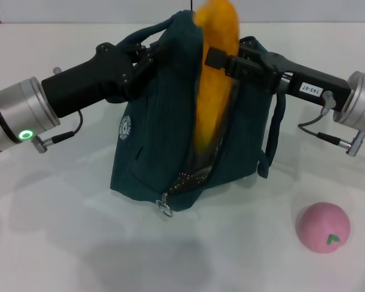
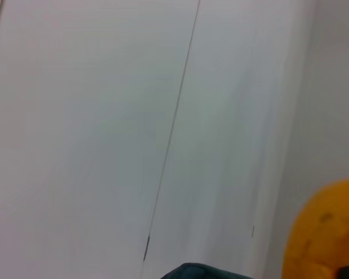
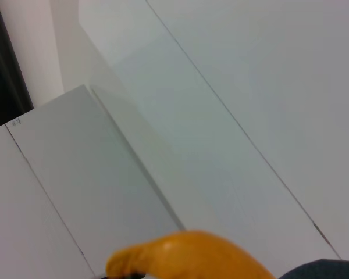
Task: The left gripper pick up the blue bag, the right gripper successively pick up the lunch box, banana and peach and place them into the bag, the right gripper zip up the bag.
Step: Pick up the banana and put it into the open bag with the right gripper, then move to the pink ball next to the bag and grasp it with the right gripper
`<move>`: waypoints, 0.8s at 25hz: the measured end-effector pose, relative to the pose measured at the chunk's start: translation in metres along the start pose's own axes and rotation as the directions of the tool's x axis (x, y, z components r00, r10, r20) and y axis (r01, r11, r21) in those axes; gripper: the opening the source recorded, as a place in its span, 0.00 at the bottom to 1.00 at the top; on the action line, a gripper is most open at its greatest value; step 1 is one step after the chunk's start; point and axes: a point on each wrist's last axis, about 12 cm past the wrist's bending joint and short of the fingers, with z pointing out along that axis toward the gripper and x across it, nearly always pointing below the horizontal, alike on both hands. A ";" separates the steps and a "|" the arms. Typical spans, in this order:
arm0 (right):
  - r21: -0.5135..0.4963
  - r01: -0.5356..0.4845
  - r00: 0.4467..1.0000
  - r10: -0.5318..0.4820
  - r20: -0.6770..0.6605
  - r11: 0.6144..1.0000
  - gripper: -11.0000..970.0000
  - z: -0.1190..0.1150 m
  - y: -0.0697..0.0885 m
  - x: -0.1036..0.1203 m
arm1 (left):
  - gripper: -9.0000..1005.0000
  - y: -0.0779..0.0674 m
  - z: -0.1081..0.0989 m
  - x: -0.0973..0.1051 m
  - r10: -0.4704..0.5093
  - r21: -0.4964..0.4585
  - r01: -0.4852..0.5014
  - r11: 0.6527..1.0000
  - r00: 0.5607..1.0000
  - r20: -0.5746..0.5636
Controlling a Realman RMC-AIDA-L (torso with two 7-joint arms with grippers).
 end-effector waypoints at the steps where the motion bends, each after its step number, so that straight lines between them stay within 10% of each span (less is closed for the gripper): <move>1: 0.001 0.003 1.000 -0.003 0.002 1.000 0.54 0.000 0.000 0.000 | 0.04 0.000 0.000 0.000 0.000 -0.001 0.000 1.000 1.000 0.000; 11: 0.072 0.122 0.981 -0.131 0.145 0.990 0.90 -0.029 0.002 -0.016 | 0.04 0.000 -0.003 0.001 -0.003 -0.010 0.003 1.000 1.000 -0.001; 20: 0.178 0.311 0.928 -0.339 0.153 0.933 0.90 -0.093 0.019 -0.012 | 0.04 0.000 -0.008 0.003 -0.008 -0.020 0.008 1.000 1.000 -0.004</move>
